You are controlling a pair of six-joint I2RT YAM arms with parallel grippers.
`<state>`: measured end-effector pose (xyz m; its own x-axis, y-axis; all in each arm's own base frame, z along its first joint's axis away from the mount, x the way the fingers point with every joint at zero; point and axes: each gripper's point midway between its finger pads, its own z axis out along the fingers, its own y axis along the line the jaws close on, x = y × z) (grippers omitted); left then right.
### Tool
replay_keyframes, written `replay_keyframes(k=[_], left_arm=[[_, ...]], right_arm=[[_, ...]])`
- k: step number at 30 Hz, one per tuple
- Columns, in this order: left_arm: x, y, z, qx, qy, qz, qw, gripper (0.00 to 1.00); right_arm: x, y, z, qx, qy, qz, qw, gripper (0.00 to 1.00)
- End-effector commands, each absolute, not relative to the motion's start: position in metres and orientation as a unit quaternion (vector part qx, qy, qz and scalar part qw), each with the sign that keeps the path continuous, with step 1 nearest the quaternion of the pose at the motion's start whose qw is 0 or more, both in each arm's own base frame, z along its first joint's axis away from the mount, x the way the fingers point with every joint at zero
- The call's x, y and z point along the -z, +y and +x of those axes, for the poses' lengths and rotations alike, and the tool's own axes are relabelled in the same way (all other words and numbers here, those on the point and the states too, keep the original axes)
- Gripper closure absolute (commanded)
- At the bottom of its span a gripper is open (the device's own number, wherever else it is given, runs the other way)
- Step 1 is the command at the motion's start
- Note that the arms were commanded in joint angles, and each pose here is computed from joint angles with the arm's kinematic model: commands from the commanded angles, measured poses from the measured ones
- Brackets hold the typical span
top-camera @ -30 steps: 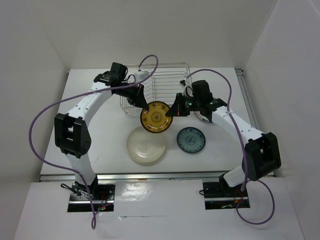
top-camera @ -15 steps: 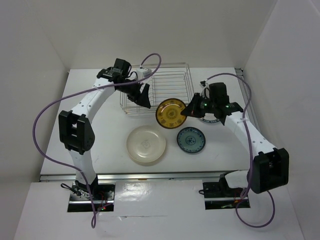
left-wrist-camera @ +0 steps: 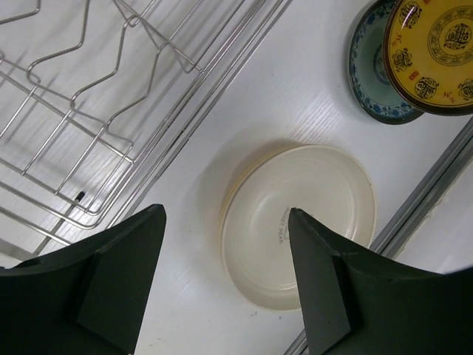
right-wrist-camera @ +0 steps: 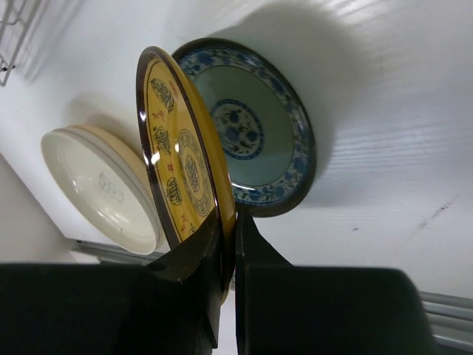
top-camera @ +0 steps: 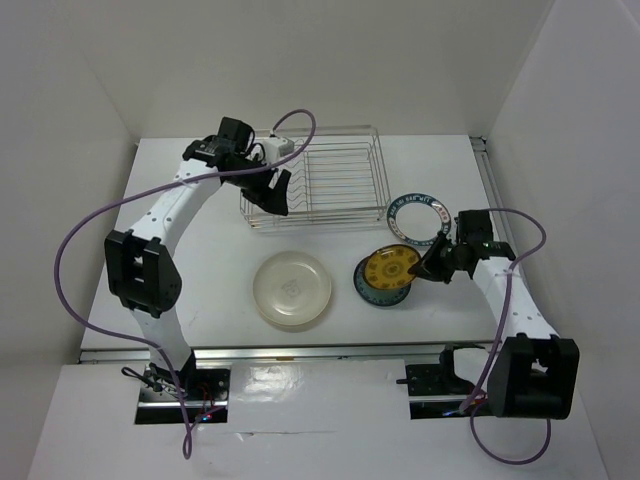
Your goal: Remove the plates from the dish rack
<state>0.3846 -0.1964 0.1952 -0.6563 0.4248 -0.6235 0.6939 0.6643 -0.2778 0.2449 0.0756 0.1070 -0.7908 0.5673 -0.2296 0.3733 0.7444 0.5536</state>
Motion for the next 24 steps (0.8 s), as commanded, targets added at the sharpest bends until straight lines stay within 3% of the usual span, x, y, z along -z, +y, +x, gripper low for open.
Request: replay_keyframes(k=[1,10,12,15,17,18,20,24], left_arm=[[-0.208,-0.177,0.383,0.240,0.873,0.317,0.281,0.20],[-0.208,-0.171,0.383,0.234,0.875,0.315,0.283,0.22],[-0.204,-0.170,0.382,0.234,0.877,0.315,0.279,0.22],[-0.202,-0.171,0.380,0.239,0.877,0.315,0.275,0.22],[-0.199,-0.173,0.380,0.244,0.876,0.315,0.270,0.22],[-0.199,-0.173,0.380,0.244,0.876,0.315,0.270,0.22],[-0.199,-0.173,0.380,0.244,0.876,0.315,0.270,0.22],[-0.198,-0.174,0.382,0.244,0.876,0.315,0.270,0.23]], right_arm=[[-0.108,0.072,0.251,-0.260,0.904,0.271,0.205,1.00],[-0.068,0.080,0.247,-0.272,0.913,0.258,0.159,0.99],[-0.063,0.078,0.248,-0.267,0.916,0.257,0.158,0.90],[-0.057,0.078,0.247,-0.263,0.919,0.255,0.146,0.66],[-0.058,0.076,0.247,-0.256,0.920,0.259,0.142,0.39],[-0.060,0.074,0.248,-0.250,0.921,0.260,0.144,0.32],[-0.060,0.072,0.244,-0.229,0.928,0.259,0.141,0.23],[-0.059,0.070,0.236,-0.188,0.937,0.272,0.117,0.20]])
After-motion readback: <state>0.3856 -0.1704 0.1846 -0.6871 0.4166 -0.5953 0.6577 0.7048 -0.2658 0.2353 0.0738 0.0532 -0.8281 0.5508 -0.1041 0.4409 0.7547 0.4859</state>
